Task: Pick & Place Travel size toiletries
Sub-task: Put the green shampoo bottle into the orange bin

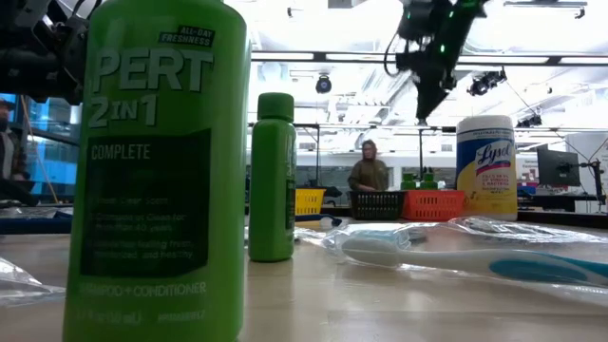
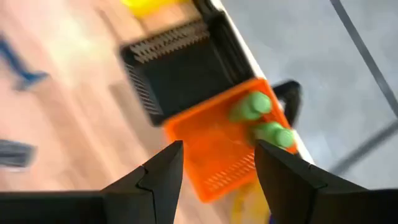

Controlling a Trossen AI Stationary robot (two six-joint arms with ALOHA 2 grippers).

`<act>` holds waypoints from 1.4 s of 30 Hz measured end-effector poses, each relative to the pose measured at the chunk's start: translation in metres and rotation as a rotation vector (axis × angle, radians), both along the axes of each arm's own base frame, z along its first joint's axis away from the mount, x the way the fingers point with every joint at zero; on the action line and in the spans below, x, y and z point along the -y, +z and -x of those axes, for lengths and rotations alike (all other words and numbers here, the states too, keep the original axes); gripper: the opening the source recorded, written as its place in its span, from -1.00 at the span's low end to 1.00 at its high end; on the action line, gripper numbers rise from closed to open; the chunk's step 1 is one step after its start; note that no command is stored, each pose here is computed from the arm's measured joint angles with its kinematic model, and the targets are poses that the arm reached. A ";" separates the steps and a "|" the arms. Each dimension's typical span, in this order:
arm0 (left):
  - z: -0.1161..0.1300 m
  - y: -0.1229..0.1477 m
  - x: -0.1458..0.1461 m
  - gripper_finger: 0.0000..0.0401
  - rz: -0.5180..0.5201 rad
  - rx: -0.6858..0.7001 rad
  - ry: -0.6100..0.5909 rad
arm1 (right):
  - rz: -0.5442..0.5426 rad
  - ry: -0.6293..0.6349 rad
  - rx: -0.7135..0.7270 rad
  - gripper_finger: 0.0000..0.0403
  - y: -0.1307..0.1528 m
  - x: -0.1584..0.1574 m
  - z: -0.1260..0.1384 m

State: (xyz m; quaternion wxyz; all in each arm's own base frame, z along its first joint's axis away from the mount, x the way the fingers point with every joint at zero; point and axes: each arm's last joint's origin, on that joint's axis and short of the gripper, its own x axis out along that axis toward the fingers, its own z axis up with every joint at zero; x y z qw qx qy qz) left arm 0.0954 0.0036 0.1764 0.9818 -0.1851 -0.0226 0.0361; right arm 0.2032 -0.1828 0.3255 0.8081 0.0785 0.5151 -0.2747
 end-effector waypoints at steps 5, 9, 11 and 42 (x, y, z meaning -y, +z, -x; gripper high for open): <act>0.000 0.000 0.000 0.20 0.000 0.000 0.000 | 0.000 0.029 0.081 -0.07 0.015 -0.026 -0.004; 0.000 0.000 0.000 0.20 0.000 0.000 0.000 | -0.029 0.052 0.159 -0.07 0.026 -0.045 -0.003; 0.000 0.000 0.000 0.20 0.000 0.000 0.000 | -0.033 0.072 0.195 -0.07 0.032 -0.053 0.000; 0.004 0.024 0.000 0.20 0.232 0.275 -0.030 | 0.015 0.079 0.403 -0.07 0.072 -0.100 0.040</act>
